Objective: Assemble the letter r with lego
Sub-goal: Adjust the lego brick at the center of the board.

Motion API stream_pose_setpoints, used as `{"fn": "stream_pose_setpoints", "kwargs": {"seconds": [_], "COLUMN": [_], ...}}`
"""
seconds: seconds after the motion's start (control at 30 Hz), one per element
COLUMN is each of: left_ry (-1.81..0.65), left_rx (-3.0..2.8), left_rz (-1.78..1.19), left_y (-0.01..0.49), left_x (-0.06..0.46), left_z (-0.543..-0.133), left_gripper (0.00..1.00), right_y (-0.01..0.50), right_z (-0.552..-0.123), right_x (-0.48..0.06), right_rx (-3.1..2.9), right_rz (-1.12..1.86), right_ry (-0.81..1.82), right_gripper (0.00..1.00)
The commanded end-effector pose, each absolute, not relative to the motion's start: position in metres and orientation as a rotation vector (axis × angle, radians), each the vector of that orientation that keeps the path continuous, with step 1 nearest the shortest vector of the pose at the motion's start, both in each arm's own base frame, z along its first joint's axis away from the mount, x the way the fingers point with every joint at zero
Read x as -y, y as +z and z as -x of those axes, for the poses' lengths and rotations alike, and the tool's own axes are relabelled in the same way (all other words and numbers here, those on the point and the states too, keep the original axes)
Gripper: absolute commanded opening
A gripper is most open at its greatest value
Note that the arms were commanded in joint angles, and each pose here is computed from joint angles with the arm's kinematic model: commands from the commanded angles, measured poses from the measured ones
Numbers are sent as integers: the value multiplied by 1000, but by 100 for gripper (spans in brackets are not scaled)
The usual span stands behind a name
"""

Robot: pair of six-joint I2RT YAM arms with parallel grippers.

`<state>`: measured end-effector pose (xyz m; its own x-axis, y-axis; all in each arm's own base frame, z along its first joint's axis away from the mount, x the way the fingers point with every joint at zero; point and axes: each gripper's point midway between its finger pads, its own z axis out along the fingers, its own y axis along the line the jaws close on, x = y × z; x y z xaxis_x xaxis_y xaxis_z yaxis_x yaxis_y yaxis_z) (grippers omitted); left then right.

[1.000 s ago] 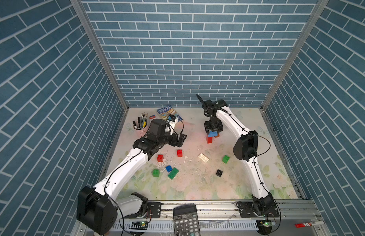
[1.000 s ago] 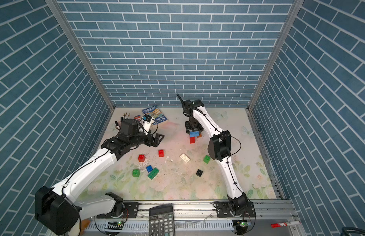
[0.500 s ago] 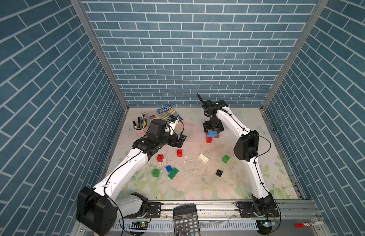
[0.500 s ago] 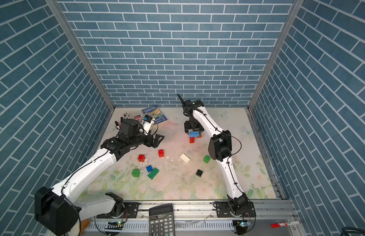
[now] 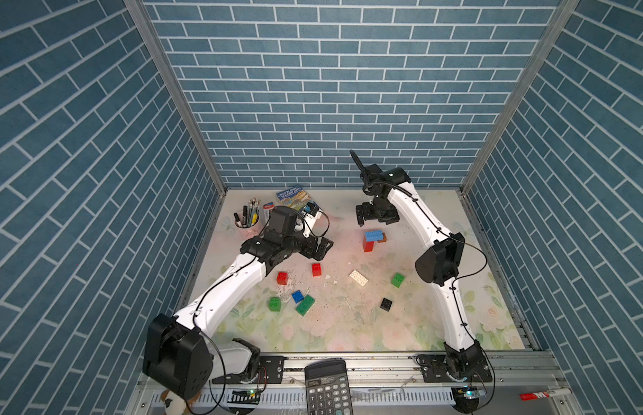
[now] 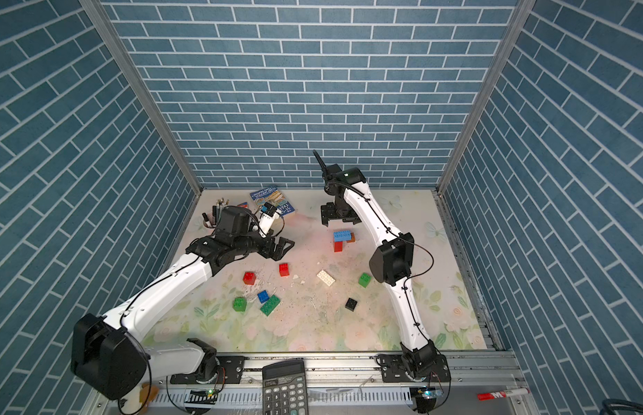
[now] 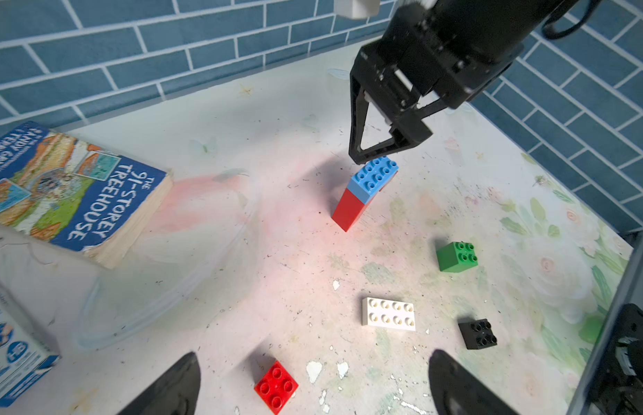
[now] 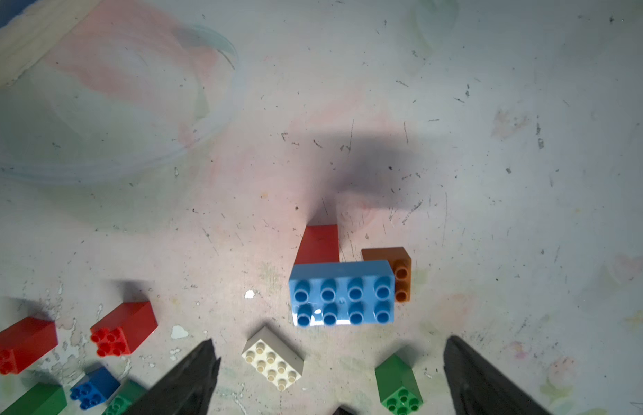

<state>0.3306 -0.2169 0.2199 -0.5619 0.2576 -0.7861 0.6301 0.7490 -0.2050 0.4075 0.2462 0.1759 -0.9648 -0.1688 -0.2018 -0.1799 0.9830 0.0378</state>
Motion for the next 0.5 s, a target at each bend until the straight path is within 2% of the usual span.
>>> {"fn": "stream_pose_setpoints", "kwargs": {"seconds": [0.0,0.23,0.47], "left_ry": [-713,-711,-692], "left_rx": [-2082,-2105,-2130], "left_rz": [-762,-920,-1049], "left_y": [236,228,194], "left_x": [239,271,305], "left_z": [-337,-366,-373], "left_gripper": [100,99,97], "right_y": [216,216,213], "right_z": [-386,-352,-326], "right_x": [-223,-171,-154], "right_rx": [-2900,-2967,-2984], "right_rz": [287,166,46], "right_ry": [111,134,419], "right_gripper": [98,99,98]}}
